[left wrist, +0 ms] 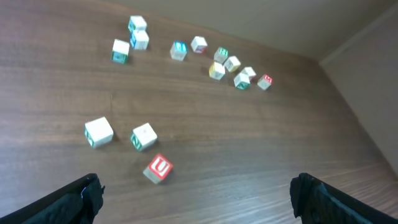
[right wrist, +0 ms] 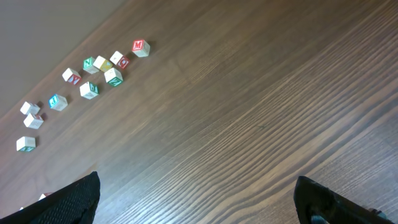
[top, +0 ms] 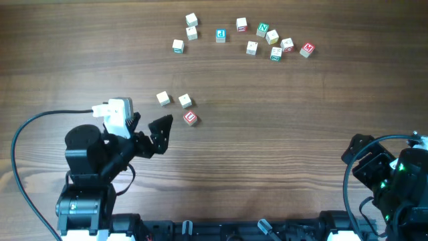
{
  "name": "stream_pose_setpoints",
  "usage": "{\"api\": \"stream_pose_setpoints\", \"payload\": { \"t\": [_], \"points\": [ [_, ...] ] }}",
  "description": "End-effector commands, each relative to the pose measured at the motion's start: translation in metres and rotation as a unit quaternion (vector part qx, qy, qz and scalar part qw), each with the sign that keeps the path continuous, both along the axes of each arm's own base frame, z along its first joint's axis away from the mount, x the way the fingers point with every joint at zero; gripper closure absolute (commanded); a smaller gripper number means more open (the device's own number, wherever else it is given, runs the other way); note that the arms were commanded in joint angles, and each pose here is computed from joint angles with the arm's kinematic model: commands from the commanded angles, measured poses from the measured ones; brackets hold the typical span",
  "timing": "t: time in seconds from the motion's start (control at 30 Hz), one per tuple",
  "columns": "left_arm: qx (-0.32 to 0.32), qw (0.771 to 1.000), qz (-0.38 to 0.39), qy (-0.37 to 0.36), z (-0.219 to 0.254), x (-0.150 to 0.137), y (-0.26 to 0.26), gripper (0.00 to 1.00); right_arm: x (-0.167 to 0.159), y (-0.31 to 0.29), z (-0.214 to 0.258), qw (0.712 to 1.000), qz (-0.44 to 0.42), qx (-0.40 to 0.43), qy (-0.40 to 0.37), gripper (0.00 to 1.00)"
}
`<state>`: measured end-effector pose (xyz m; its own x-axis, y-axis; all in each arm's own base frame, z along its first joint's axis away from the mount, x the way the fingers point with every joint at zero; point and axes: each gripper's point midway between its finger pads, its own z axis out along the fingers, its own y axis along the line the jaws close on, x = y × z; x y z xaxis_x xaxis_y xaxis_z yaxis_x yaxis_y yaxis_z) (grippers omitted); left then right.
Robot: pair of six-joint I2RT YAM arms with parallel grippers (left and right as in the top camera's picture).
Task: Form a circle
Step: 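Extend the left arm toward the blocks near the U block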
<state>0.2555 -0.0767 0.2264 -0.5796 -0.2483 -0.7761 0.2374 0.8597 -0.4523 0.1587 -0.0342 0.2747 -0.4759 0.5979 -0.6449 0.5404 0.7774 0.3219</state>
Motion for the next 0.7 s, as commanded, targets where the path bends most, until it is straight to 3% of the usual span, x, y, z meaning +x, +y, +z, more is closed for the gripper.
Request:
{"api": "stream_pose_setpoints", "payload": {
  "t": [0.0,0.23,0.43,0.67],
  "points": [
    [-0.015,1.000,-0.005,0.021,-0.002,0.000,-0.004,0.00,0.000,-0.001,0.002,1.000,-0.006,0.003,-0.006,0.00],
    [-0.011,0.996,-0.028,0.088,-0.034,0.007,-0.020,0.00,0.000,-0.001,0.002,1.000,-0.006,0.003,-0.007,0.00],
    [0.031,0.985,0.049,0.160,-0.071,0.030,-0.005,0.01,0.000,-0.001,0.002,1.000,-0.006,0.003,-0.007,0.00],
    [0.045,0.973,0.121,0.193,-0.101,0.057,0.012,0.00,0.000,-0.001,0.002,1.000,-0.006,0.003,-0.006,0.00]
  ]
}}
